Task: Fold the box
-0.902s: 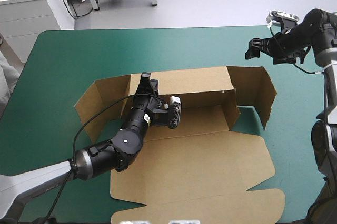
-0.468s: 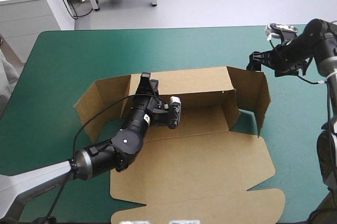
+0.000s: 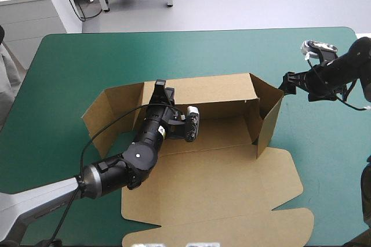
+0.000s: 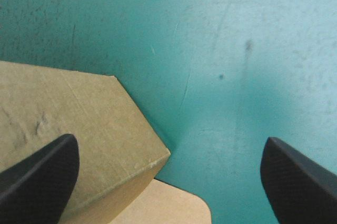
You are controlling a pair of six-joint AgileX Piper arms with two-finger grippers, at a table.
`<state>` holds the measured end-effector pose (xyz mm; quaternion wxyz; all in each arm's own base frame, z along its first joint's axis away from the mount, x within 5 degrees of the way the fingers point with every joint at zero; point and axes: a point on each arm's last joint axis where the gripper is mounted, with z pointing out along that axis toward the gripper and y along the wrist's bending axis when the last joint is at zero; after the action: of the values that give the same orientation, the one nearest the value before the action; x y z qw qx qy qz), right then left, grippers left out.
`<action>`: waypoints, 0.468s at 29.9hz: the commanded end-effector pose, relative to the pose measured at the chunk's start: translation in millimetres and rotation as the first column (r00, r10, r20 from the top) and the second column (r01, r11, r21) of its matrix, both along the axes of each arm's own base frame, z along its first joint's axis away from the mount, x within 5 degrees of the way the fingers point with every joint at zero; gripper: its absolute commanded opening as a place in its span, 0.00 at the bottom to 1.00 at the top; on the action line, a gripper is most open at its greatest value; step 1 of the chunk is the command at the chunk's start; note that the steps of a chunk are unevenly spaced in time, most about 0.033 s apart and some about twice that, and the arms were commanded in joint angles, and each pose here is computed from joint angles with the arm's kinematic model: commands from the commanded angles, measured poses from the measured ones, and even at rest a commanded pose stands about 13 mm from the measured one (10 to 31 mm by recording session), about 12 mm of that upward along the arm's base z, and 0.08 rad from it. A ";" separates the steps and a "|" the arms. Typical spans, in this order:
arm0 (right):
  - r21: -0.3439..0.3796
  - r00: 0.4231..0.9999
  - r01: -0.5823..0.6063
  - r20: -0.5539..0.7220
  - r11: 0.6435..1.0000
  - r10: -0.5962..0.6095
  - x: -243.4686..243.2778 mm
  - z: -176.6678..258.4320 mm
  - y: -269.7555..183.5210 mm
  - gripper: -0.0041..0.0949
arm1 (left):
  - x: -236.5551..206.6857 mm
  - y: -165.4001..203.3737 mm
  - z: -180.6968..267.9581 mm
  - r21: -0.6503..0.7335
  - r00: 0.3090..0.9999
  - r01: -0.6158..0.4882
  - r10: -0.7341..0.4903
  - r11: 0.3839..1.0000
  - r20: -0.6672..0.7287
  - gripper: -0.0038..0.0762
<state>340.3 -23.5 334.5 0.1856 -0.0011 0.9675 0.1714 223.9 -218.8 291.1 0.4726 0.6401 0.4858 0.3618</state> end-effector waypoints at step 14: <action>0.098 0.971 -0.122 0.220 0.988 0.098 -62.7 -18.6 24.1 0.91 | -3.1 1.2 18.0 -0.023 0.998 0.018 -0.016 1.000 0.055 0.04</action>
<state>285.9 -5.7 302.9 0.2222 -0.0390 0.9512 0.2104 223.9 -218.8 291.1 0.4726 0.6401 0.4858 0.3618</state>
